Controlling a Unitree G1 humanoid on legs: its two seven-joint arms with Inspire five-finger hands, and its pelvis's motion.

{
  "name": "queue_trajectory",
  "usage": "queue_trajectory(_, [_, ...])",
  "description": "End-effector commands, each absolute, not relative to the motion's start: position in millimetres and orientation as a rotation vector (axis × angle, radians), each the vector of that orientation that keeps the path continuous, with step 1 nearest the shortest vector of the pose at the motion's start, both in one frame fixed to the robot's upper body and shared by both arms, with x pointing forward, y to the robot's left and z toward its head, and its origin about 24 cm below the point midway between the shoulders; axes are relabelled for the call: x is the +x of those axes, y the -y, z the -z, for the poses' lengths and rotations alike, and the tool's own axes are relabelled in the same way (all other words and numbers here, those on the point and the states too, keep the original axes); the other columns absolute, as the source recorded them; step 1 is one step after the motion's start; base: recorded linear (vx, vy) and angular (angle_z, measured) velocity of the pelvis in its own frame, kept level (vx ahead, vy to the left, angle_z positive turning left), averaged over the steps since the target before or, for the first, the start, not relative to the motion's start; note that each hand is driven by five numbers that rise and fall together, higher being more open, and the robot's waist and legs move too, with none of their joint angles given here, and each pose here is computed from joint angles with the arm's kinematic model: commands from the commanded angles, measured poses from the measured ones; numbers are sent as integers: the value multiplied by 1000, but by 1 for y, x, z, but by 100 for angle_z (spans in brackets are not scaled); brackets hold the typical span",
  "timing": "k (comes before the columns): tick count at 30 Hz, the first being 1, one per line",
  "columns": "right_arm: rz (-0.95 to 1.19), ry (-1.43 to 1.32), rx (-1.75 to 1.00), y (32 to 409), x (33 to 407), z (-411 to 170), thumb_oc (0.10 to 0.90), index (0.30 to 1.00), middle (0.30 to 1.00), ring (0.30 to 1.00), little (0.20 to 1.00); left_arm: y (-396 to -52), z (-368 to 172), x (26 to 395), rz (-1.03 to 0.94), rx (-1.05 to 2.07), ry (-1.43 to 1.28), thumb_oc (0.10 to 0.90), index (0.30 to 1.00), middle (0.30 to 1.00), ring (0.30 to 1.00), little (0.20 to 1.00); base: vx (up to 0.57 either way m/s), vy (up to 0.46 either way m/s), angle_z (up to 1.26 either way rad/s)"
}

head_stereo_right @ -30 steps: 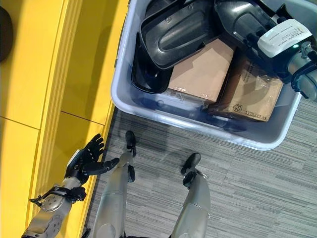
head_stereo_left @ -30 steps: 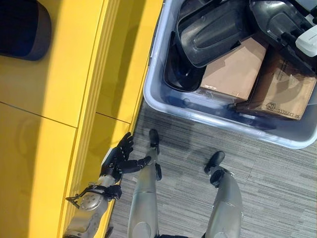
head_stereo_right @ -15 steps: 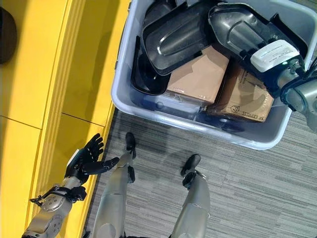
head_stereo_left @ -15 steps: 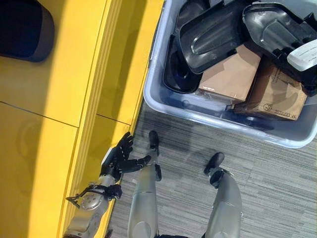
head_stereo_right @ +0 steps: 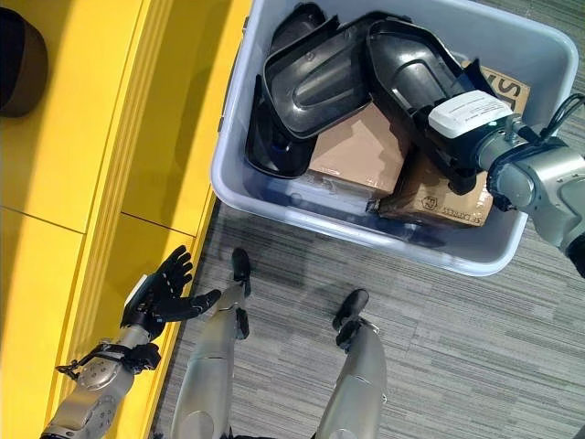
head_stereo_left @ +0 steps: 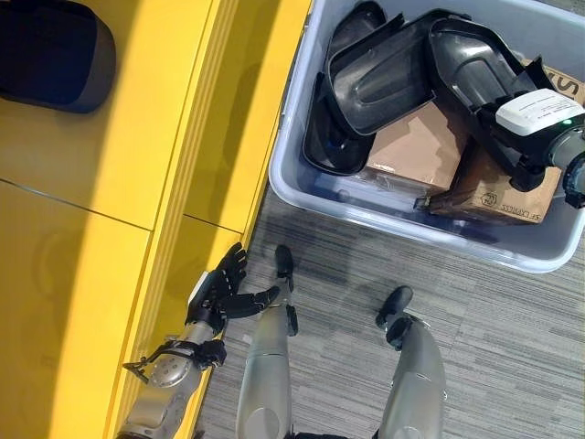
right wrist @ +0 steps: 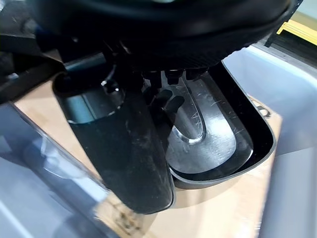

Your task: Move parts from the plastic box to the shelf.

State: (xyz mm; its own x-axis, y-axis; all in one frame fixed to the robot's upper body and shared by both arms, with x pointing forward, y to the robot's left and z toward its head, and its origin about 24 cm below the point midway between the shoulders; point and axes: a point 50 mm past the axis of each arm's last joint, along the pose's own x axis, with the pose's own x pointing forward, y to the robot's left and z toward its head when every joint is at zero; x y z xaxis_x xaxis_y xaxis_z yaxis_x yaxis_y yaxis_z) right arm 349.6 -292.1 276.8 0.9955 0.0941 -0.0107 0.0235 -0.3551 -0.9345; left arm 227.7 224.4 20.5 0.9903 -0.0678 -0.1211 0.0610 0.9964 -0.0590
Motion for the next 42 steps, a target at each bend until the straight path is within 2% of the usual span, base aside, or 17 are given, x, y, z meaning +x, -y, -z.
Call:
queue_trajectory(1, [-29,264,-1833,270,348,-307,900,1000,1000,1000,1000,-231,-43,226,62,-65,-2,900,1000,1000,1000,1000,-5,19,-4])
queue_trajectory(8, [-41,346,-1822,255,346,-320,900,1000,1000,1000,1000,-234,-44,226,56,-64,1,900,1000,1000,1000,1000,-3,4,-2])
queue_trajectory(24, [60,363,-1860,277,321,-347,900,1000,1000,1000,1000,-241,-41,219,30,-69,-18,900,1000,1000,1000,1000,-4,6,-2])
queue_trajectory(42, [52,347,-1801,294,300,-331,900,1000,1000,1000,1000,-248,-38,215,3,-61,-32,900,1000,1000,1000,1000,6,0,-2])
